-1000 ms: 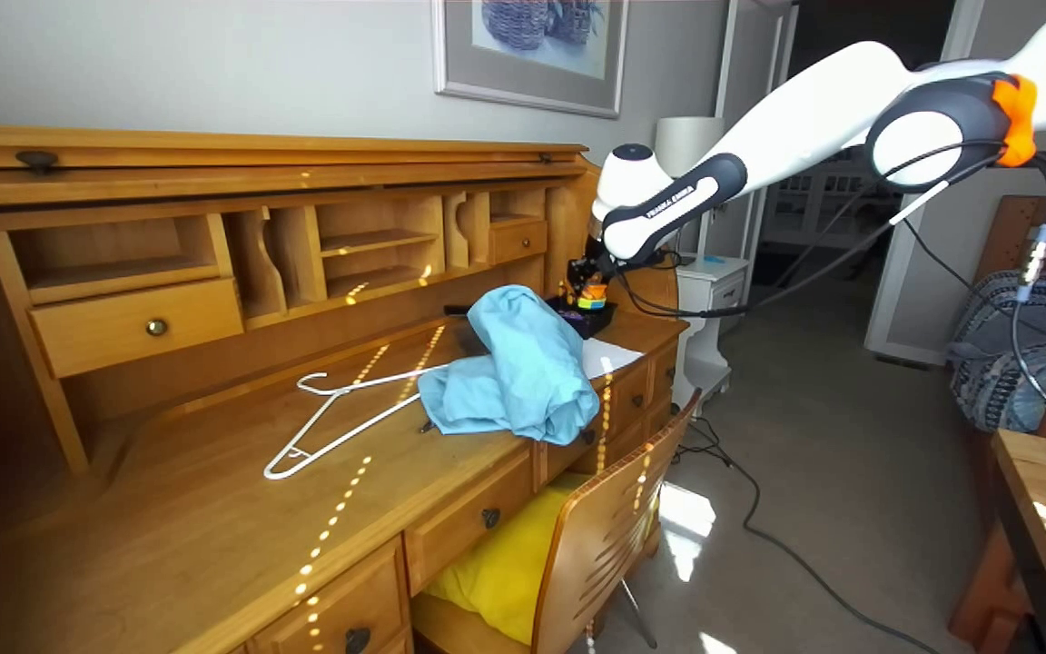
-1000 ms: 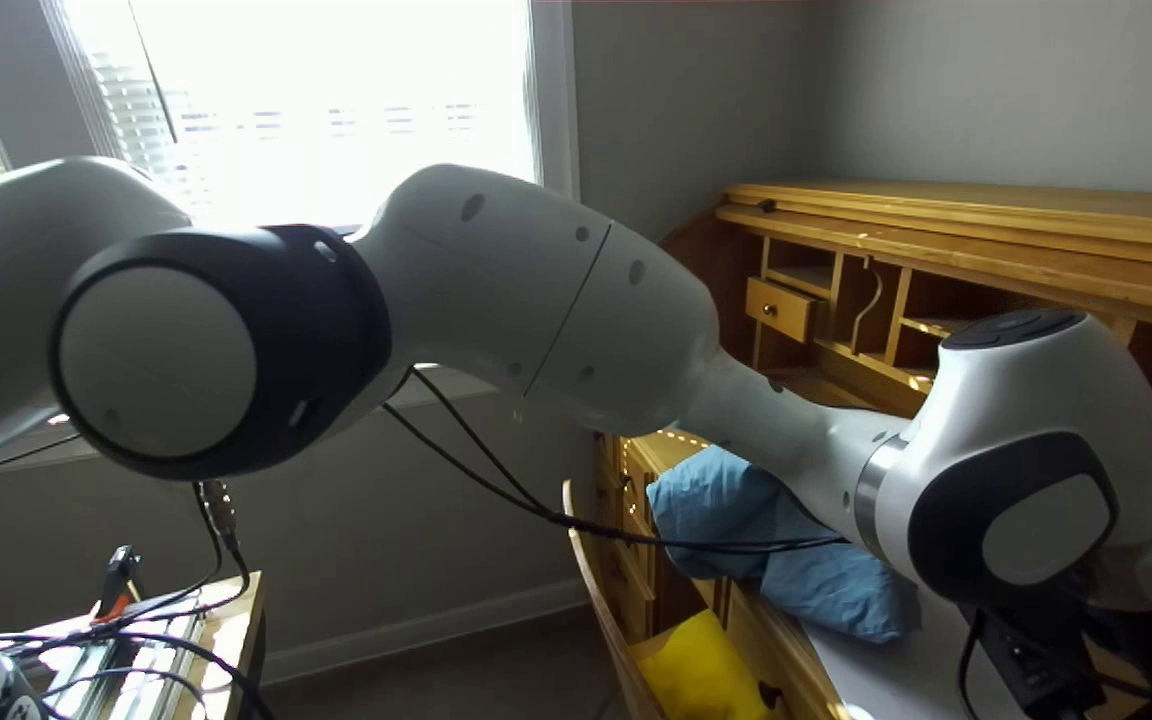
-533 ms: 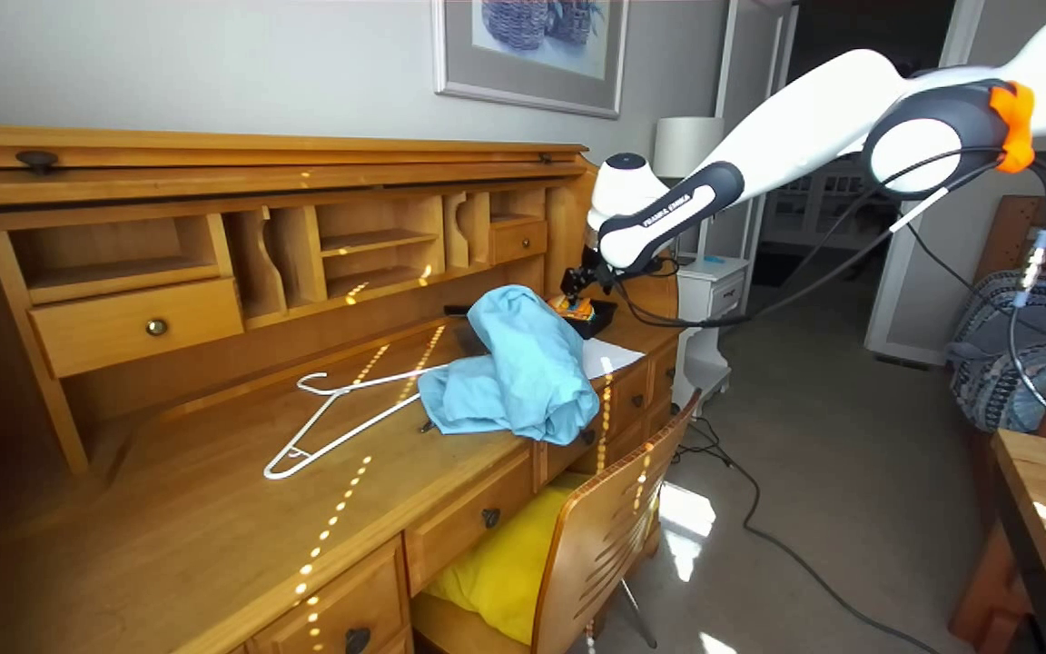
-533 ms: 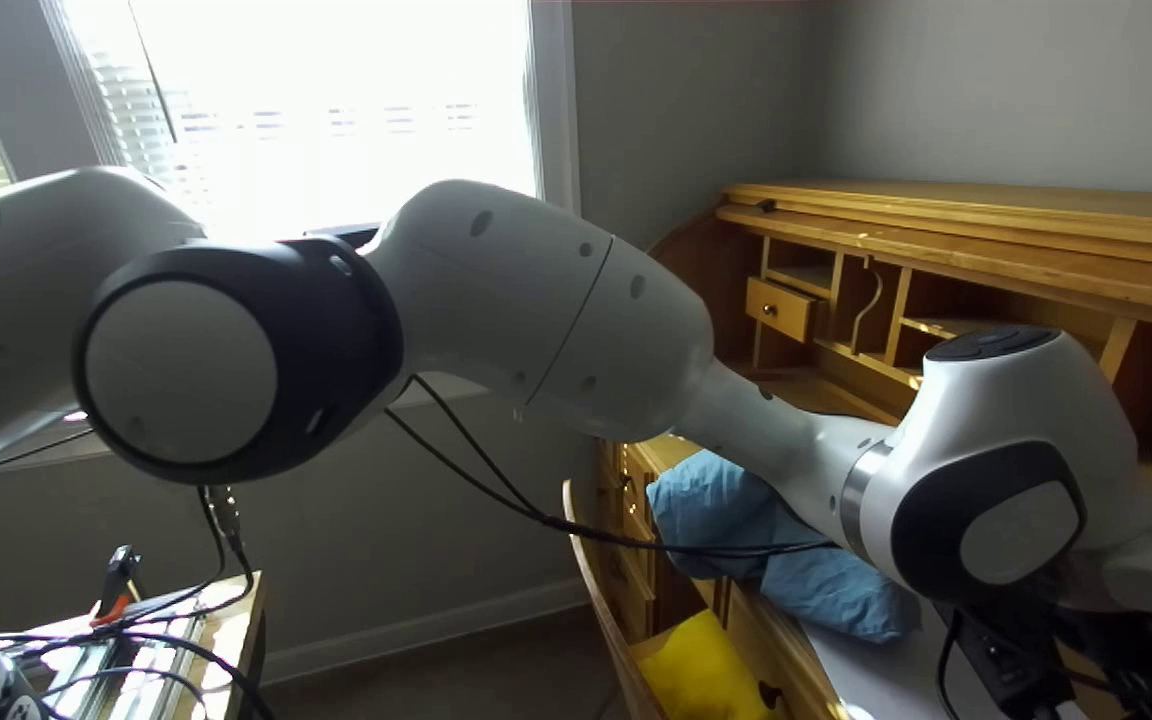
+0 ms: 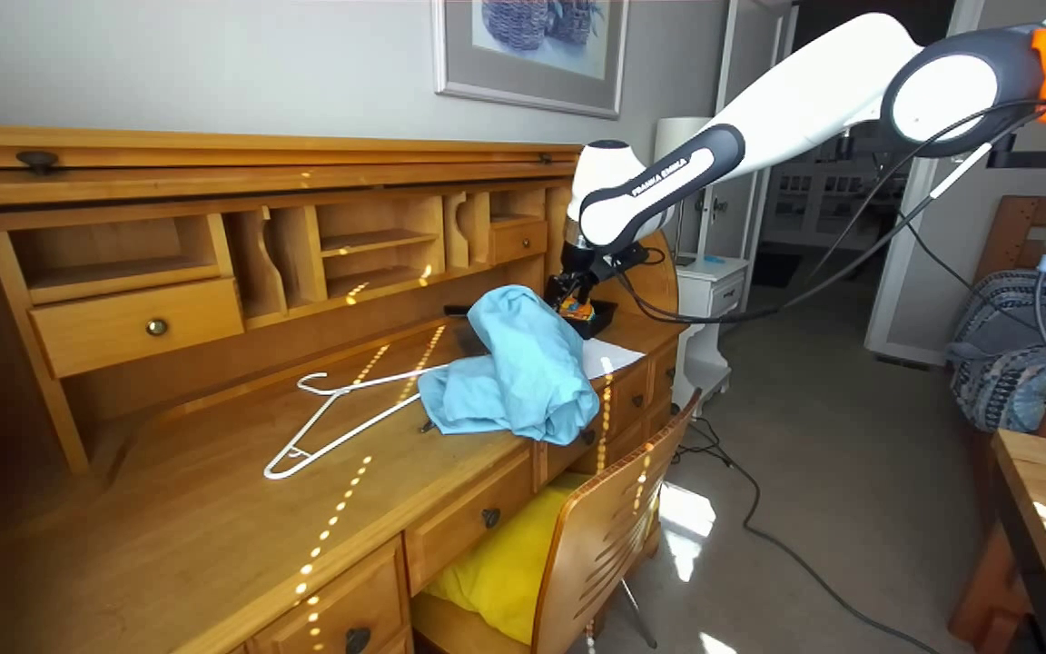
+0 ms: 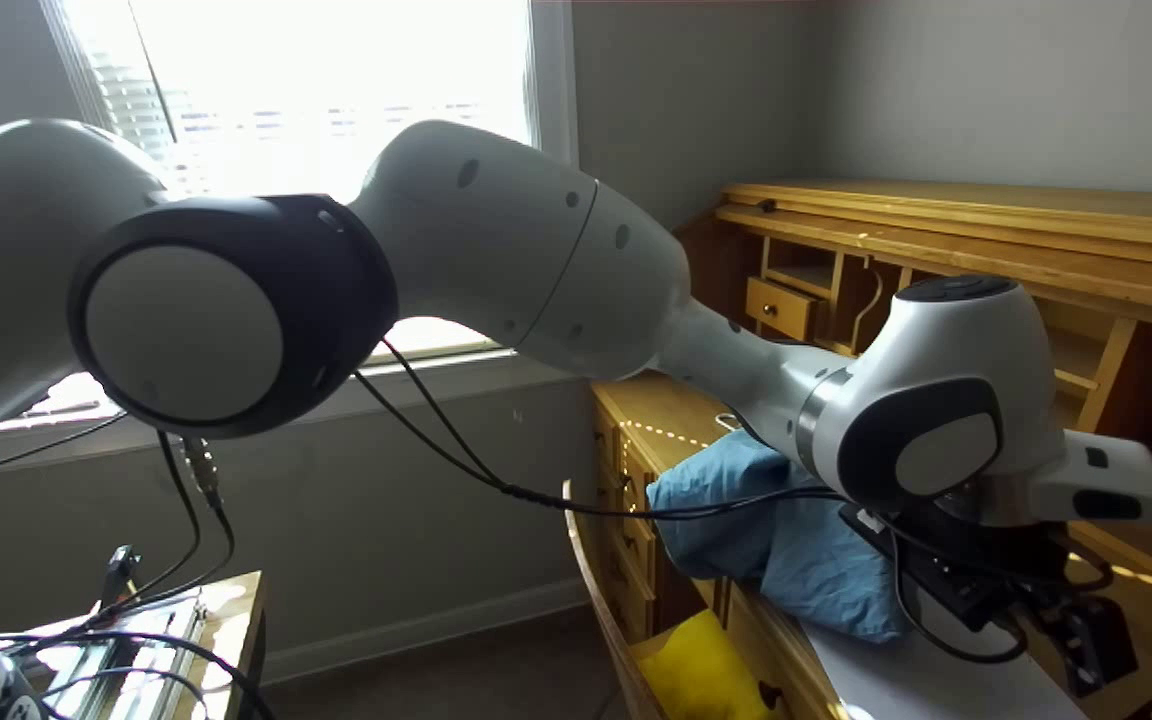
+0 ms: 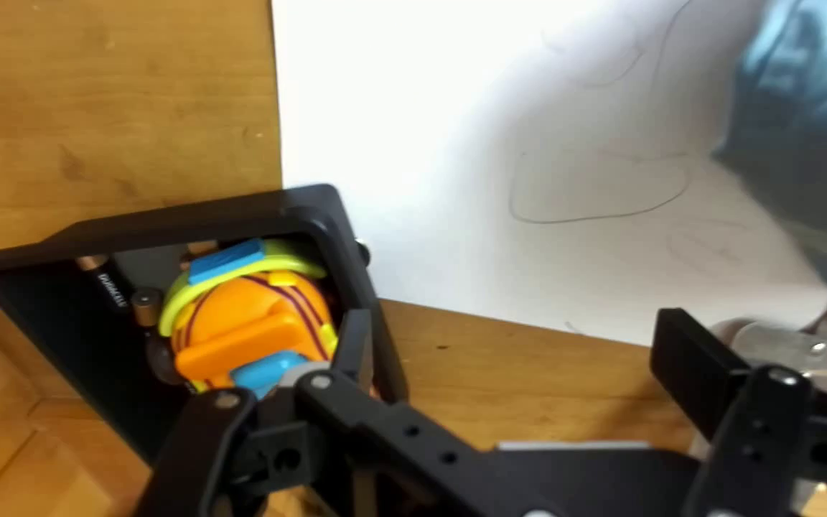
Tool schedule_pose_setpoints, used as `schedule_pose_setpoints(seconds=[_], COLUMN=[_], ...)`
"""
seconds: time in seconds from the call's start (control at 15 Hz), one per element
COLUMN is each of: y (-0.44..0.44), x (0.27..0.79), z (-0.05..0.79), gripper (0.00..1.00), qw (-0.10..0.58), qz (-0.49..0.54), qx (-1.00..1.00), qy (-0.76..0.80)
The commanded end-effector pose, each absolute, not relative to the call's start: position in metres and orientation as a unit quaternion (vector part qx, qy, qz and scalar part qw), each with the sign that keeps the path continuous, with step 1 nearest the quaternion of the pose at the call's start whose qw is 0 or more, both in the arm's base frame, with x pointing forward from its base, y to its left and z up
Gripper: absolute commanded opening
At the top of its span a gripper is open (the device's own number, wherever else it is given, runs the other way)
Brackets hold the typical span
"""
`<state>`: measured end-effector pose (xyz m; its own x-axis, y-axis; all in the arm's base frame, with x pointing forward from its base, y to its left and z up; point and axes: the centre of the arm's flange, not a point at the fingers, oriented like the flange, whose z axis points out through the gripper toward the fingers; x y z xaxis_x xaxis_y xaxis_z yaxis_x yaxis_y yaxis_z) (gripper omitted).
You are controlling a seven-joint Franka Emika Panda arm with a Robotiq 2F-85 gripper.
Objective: Put the car in the black box.
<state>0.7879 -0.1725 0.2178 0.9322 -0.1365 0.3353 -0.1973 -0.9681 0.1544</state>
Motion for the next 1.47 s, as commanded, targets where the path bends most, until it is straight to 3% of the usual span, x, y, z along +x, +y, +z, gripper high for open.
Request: schedule_pose_setpoints(seconds=[0.0, 0.47, 1.4], y=[-0.149, -0.106, -0.071], x=[0.748, 0.666, 0.535], z=[0.23, 0.242, 0.256], gripper=[1.0, 1.0, 1.0], qw=[0.057, 0.048, 0.083], qz=[0.1, -0.007, 0.088], qx=[0.993, 0.998, 0.99], qy=[-0.021, 0.046, 0.072])
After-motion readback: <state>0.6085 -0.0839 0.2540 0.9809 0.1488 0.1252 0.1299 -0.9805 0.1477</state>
